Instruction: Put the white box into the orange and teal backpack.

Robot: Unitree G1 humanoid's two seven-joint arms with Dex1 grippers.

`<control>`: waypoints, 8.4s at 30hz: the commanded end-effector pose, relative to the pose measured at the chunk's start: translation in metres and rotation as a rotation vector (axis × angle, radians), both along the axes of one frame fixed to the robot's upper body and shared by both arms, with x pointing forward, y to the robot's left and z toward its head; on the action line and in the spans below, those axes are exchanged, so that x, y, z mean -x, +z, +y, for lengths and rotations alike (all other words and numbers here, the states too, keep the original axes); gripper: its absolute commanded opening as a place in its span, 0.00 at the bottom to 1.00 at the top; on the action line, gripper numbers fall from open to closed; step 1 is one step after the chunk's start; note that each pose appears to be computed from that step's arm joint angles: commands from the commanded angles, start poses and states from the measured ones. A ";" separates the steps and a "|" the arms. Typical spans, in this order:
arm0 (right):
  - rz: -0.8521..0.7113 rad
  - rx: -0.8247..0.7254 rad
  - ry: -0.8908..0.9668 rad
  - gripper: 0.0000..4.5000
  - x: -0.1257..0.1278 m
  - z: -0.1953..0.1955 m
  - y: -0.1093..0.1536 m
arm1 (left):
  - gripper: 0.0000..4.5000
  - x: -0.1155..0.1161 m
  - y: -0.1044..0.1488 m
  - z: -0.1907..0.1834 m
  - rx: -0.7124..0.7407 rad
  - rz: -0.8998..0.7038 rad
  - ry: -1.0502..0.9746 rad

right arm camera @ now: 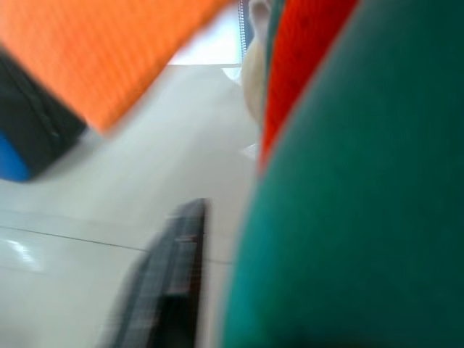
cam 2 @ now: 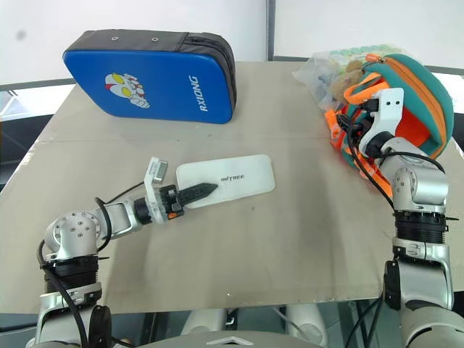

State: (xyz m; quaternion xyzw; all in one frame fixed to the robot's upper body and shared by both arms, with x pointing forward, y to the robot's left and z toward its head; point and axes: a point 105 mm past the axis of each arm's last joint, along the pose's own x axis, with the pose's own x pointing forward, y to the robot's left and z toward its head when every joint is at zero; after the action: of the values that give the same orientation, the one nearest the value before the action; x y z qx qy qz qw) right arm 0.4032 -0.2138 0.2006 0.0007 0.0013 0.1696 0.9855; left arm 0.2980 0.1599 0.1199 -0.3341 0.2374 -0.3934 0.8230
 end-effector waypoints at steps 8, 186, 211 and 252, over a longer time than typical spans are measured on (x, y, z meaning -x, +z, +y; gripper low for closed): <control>-0.202 -0.065 0.800 0.00 0.117 0.081 0.080 | 0.23 -0.012 0.100 0.009 0.099 -0.453 0.117; -0.186 -0.146 0.901 0.00 0.194 0.111 0.072 | 0.02 -0.038 0.173 -0.037 0.631 -0.278 -0.199; -0.197 -0.111 0.795 0.00 0.166 0.104 0.065 | 0.02 0.004 0.051 0.018 0.155 -0.144 0.069; -0.222 0.154 0.622 0.70 0.153 0.084 0.041 | 0.65 -0.017 0.004 0.036 -0.492 -0.565 0.149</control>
State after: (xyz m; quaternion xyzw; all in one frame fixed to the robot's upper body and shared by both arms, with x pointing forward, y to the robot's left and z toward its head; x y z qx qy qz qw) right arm 0.2635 -0.1290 0.2277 -0.0702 -0.0694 0.4465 0.8893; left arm 0.3198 0.1968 0.0978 -0.0538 0.1103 -0.3165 0.9406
